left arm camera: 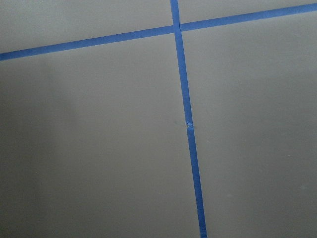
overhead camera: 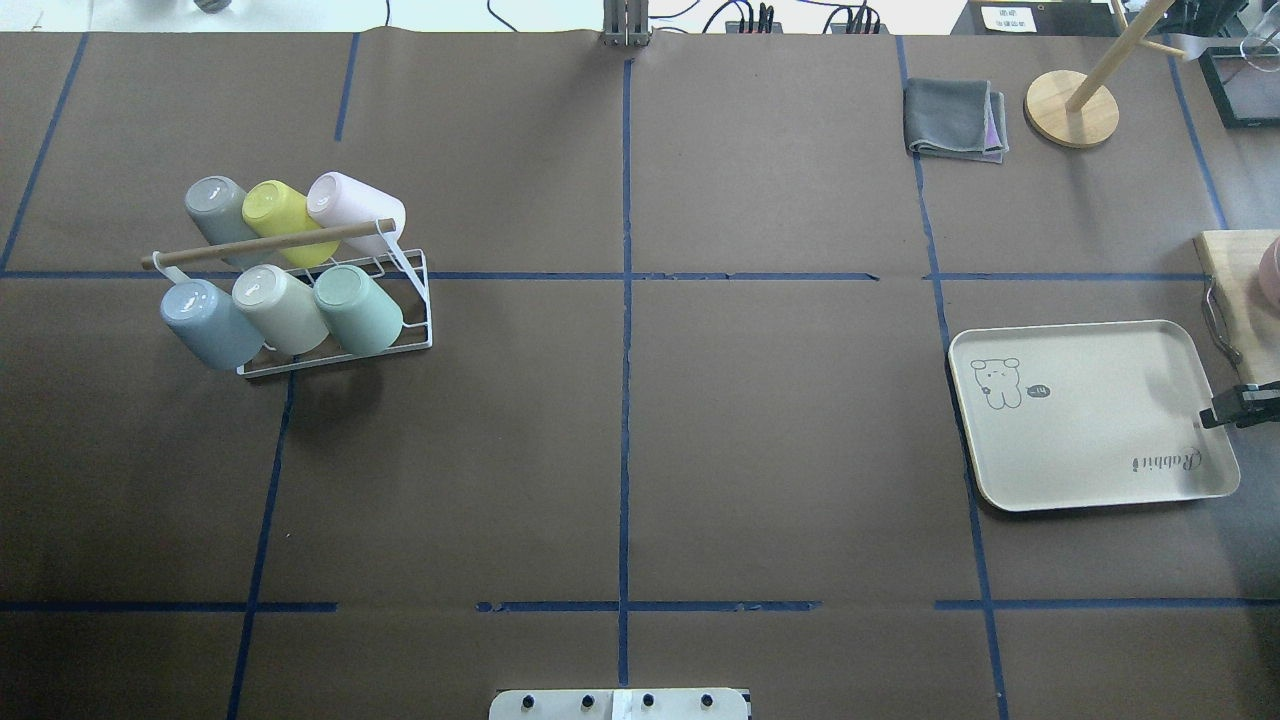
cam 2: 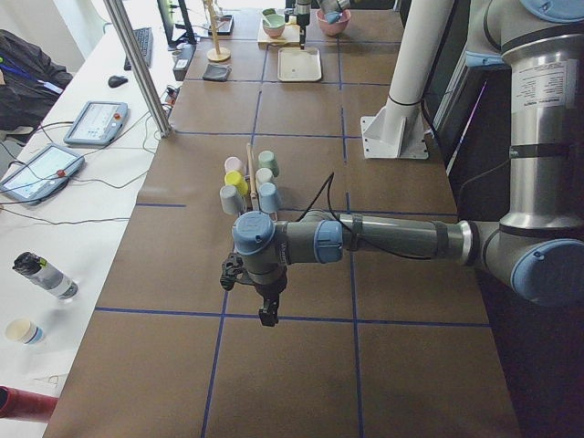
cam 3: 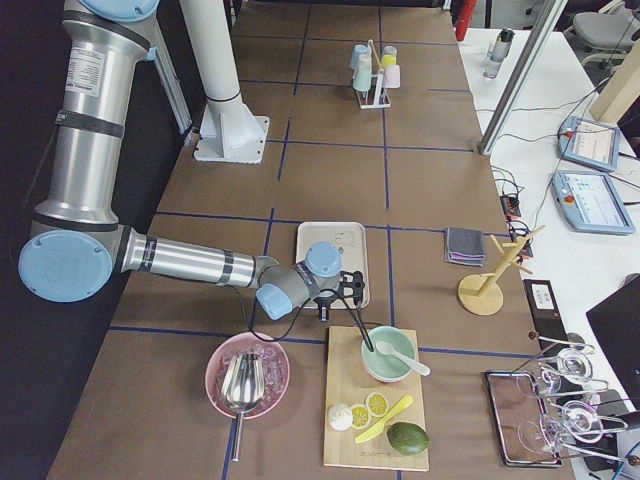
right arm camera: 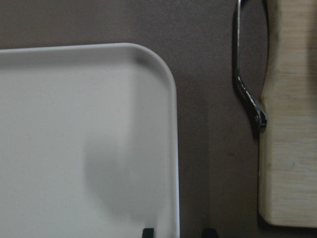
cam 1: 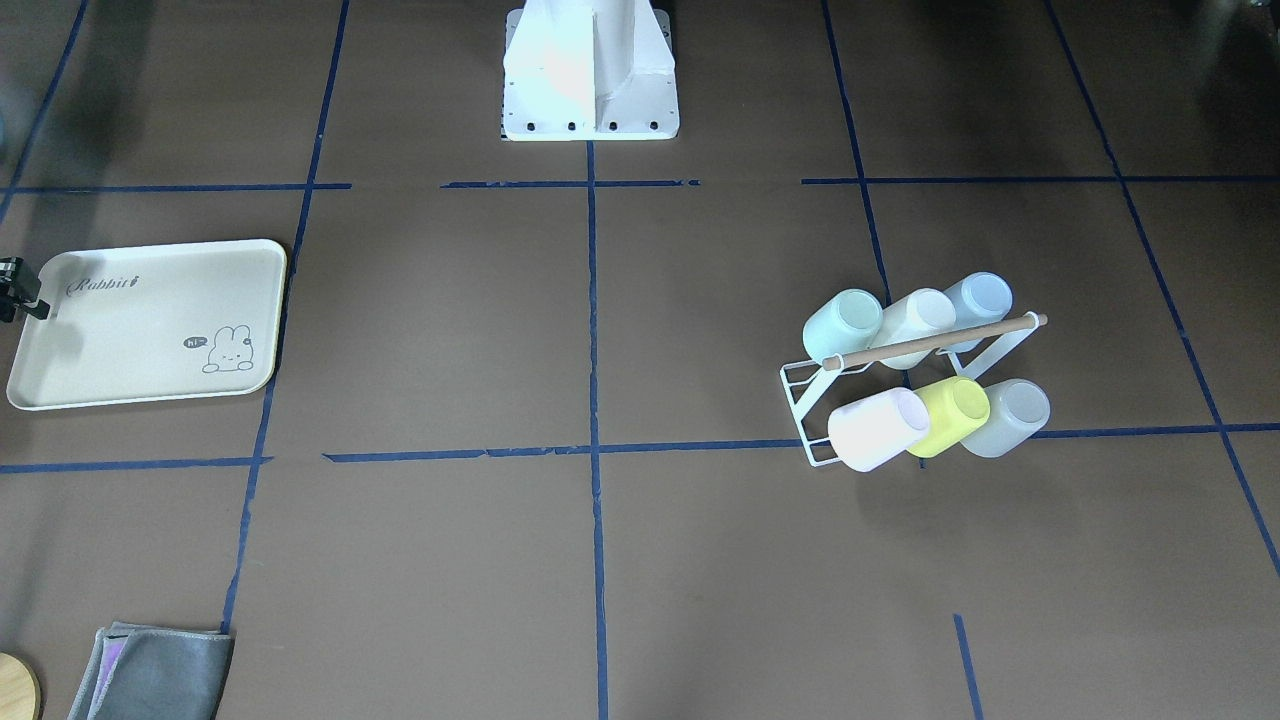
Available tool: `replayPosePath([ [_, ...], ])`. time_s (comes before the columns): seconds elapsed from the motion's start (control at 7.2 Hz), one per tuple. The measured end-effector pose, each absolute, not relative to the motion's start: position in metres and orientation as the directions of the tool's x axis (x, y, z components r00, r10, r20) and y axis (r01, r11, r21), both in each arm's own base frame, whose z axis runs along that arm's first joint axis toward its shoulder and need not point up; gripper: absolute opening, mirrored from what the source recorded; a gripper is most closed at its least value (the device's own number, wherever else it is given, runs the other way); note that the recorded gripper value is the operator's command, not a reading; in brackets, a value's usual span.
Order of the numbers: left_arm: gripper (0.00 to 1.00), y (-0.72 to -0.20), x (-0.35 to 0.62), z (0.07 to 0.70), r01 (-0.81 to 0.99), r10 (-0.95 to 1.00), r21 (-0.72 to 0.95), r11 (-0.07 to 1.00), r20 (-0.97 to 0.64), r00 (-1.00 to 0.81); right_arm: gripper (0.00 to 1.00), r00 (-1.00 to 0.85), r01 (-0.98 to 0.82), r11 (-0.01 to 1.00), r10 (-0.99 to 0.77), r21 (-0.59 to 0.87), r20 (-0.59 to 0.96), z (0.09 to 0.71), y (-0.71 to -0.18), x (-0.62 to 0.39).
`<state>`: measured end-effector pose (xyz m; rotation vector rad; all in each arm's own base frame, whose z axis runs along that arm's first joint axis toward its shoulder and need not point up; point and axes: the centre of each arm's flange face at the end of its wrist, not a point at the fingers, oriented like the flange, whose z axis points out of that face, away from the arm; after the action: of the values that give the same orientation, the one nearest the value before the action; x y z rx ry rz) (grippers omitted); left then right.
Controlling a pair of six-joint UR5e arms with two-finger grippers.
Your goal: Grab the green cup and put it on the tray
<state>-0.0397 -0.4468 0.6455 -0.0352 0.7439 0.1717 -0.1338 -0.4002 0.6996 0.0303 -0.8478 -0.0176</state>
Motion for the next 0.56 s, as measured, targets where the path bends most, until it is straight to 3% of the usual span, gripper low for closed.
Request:
replayPosePath([
  [0.28,1.0,-0.4468,-0.0397,0.6456,-0.168,0.143,0.029,0.985,-0.676,0.723,0.36,0.659,0.009,0.999,-0.036,0.039,0.751,0.6975,-0.406,-0.1401],
  [0.56,1.0,-0.4469,-0.0397,0.6456,-0.168,0.143,0.029,0.985,-0.676,0.723,0.13,0.656,0.013,0.999,-0.038,0.039,0.754,0.6979,-0.4093,-0.1429],
])
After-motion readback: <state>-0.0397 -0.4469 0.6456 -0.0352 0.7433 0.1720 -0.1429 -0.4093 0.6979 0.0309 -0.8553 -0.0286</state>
